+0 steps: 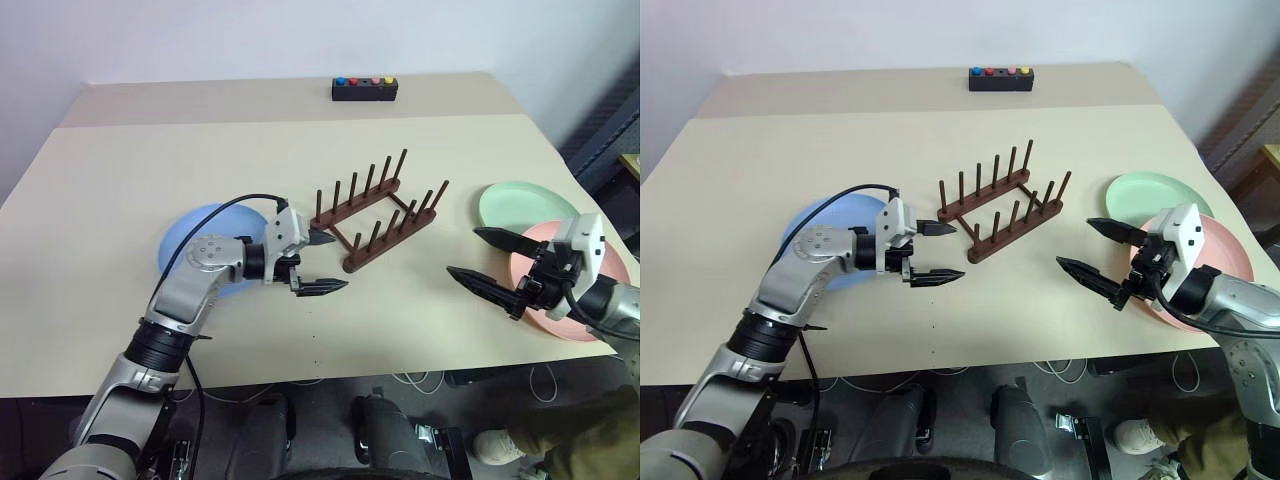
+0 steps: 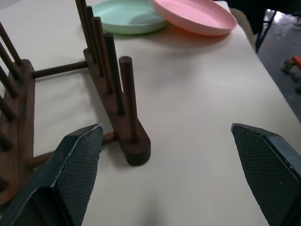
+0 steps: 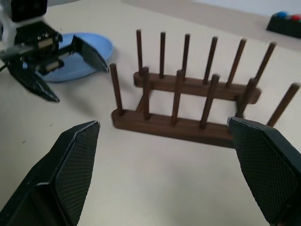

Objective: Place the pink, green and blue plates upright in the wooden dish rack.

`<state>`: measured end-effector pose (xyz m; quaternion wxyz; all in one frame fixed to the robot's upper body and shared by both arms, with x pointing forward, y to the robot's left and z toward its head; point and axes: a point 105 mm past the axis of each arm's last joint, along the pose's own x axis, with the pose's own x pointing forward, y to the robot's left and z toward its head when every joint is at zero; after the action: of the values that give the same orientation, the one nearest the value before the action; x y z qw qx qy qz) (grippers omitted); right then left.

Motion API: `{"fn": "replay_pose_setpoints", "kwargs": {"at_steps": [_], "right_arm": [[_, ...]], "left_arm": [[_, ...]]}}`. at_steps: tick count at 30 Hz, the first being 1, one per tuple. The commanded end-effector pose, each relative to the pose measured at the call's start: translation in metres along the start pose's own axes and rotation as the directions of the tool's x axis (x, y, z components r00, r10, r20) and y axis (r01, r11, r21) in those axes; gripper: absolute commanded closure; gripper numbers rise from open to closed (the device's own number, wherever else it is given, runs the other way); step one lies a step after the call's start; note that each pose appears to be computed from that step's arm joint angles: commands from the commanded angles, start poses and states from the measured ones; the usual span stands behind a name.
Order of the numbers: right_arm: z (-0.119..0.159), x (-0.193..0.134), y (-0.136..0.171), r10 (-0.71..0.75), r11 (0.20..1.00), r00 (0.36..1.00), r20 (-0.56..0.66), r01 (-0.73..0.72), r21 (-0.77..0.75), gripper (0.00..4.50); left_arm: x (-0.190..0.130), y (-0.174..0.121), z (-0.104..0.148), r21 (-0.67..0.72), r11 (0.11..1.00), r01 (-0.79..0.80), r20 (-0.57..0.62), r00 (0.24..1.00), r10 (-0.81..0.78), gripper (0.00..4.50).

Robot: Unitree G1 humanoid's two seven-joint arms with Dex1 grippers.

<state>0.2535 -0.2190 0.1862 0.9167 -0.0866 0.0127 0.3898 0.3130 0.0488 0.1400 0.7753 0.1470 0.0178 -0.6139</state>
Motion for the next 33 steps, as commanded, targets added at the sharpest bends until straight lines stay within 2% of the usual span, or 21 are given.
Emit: {"fn": "replay_pose_setpoints", "kwargs": {"at_steps": [1,7,9,12,16,20,33], "right_arm": [[0.013,-0.005,0.002,-0.027,0.998,0.999,0.017,0.028,-0.052,0.04],[0.018,-0.008,0.0,-0.064,0.996,0.997,0.042,0.067,-0.06,0.04],[0.019,-0.008,0.0,-0.068,0.995,0.996,0.05,0.071,-0.063,0.04],[0.02,-0.005,-0.001,-0.073,0.995,0.996,0.058,0.077,-0.071,0.04],[0.02,-0.004,-0.002,-0.078,0.994,0.995,0.067,0.083,-0.074,0.04],[0.019,-0.003,-0.003,-0.084,0.993,0.994,0.07,0.09,-0.08,0.04],[0.016,-0.005,-0.002,-0.095,0.991,0.993,0.065,0.1,-0.086,0.04]], "left_arm": [[0.009,0.013,0.007,0.044,0.995,-0.093,-0.007,0.996,0.093,0.0],[0.025,0.016,-0.004,-0.065,0.982,-0.179,-0.072,0.982,0.175,0.0],[0.03,0.008,-0.006,-0.106,0.98,-0.17,-0.084,0.983,0.161,0.0],[0.033,-0.001,-0.011,-0.111,0.984,-0.142,-0.128,0.983,0.128,0.0],[0.033,0.008,-0.015,-0.124,0.972,-0.202,-0.175,0.968,0.179,0.0],[0.037,-0.001,-0.027,-0.119,0.978,-0.169,-0.268,0.954,0.132,0.0],[0.051,-0.001,-0.034,-0.162,0.967,-0.197,-0.286,0.947,0.145,0.0]]}}
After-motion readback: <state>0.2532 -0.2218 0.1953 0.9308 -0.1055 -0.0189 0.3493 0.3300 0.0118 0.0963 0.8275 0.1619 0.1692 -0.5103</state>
